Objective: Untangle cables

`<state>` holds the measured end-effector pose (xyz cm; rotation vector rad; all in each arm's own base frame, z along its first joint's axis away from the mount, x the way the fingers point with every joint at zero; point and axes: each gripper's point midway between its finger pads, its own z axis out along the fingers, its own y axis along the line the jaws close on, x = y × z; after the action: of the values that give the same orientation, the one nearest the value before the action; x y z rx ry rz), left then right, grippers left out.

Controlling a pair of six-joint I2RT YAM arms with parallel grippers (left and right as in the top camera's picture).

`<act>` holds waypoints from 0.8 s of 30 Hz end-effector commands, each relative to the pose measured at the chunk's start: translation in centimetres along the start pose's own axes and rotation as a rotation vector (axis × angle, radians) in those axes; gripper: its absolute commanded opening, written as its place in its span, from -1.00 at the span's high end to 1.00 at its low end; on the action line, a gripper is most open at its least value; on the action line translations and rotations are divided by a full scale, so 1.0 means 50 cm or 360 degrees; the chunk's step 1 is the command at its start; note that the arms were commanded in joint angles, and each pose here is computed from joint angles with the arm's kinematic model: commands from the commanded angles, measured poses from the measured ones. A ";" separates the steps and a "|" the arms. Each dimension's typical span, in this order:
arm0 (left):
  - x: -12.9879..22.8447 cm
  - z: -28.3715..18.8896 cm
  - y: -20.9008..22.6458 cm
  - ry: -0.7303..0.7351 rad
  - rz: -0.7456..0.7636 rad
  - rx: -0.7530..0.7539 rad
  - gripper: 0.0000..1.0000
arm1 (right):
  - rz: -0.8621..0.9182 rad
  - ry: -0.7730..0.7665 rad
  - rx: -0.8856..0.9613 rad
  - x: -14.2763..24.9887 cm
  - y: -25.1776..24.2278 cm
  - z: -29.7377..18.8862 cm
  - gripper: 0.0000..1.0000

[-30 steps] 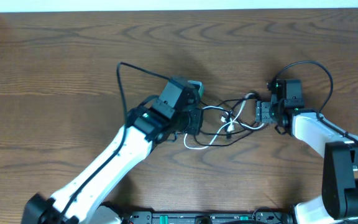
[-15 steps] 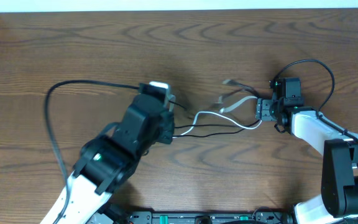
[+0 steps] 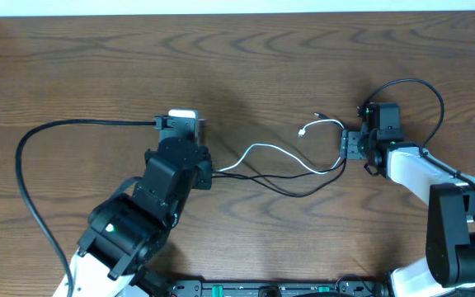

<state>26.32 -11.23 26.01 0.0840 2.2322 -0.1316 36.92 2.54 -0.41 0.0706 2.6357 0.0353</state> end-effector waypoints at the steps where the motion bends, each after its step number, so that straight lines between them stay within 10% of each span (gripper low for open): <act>1: 0.007 0.014 0.014 0.0034 -0.0012 -0.0088 0.82 | 0.0039 0.0319 -0.0383 0.127 0.075 0.028 -0.45; 15: 0.103 0.134 -0.002 0.0426 0.0004 -0.0234 0.66 | -0.0055 0.0301 -0.0904 0.121 0.176 -0.014 -0.32; 24: 0.180 0.200 -0.011 0.0804 -0.0160 -0.0067 -0.18 | -0.0058 0.0290 -0.0887 0.118 0.173 -0.011 -0.38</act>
<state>28.77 -12.28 13.53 0.0146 2.6771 -0.0007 34.74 12.13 1.13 -0.2284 2.5648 0.8076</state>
